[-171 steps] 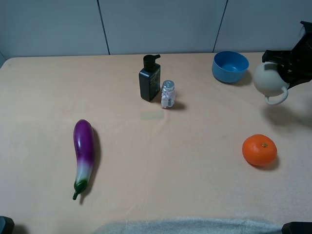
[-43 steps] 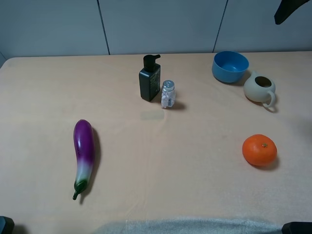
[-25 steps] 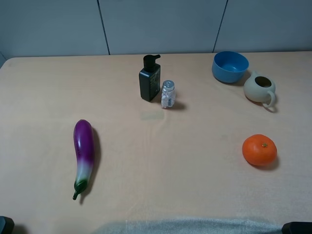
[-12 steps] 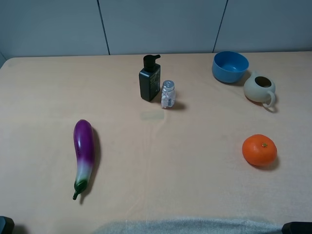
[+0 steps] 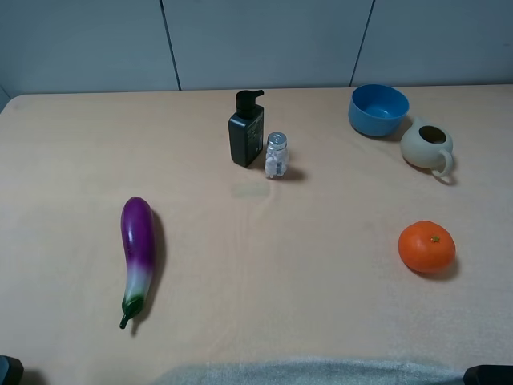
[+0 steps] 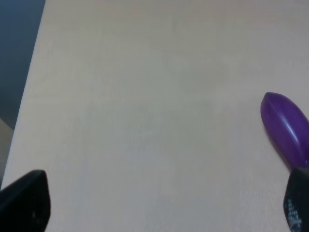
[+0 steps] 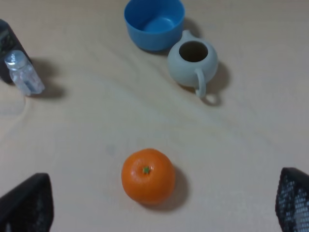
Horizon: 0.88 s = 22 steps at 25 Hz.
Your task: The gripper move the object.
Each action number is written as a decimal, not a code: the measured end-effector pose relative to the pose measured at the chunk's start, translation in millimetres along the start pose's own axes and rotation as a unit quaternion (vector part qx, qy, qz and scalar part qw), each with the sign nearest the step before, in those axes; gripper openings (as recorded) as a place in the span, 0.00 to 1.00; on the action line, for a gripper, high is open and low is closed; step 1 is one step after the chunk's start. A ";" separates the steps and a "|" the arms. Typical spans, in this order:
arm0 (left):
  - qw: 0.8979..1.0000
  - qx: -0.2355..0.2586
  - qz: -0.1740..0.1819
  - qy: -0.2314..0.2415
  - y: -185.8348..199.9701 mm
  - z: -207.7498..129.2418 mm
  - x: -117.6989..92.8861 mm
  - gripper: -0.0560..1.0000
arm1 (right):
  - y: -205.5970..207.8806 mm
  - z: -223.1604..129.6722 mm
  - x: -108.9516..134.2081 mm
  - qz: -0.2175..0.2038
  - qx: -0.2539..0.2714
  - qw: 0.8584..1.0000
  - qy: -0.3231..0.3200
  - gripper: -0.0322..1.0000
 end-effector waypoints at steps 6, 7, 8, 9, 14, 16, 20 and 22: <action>1.000 0.000 0.000 0.000 0.0 0.0 0.0 0.96 | -1.8 -29.7 -7.6 0.008 -0.030 1.000 -0.001 0.70; 1.000 0.000 0.000 0.000 0.0 0.0 0.0 0.96 | -1.5 -30.8 -9.1 0.007 -0.044 0.999 0.000 0.70; 1.000 0.000 0.000 0.000 0.0 0.0 0.0 0.96 | -2.7 -31.5 -9.3 0.010 -0.053 0.999 0.000 0.70; 1.000 0.000 0.000 0.000 0.0 0.0 0.0 0.96 | -4.5 -32.2 -9.5 0.011 -0.057 0.998 0.000 0.70; 1.000 0.000 0.000 0.000 0.0 0.0 0.0 0.96 | -18.5 -37.0 -10.8 0.010 -0.053 0.999 0.000 0.70; 1.000 0.000 0.000 0.000 0.0 0.0 0.0 0.96 | -21.5 -36.6 -12.9 0.004 -0.056 0.998 0.003 0.70; 1.000 0.000 0.000 0.000 0.0 0.0 0.0 0.96 | -24.4 -32.3 -16.5 -0.006 -0.072 0.997 0.009 0.70; 1.000 0.000 0.000 0.000 0.0 0.0 0.0 0.96 | -26.7 -31.5 -18.3 -0.011 -0.076 0.997 0.013 0.70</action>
Point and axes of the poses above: a point on each arm's last joint axis where the gripper is mounted, y pointing back along that axis away from the gripper, x along the wrist's bending axis when the last joint is at zero, z = x × y, the point moved 8 cm from there along -y, pointing out along that axis toward the gripper, and after that the axes turned 11 degrees about -y, right-handed, at the moved point
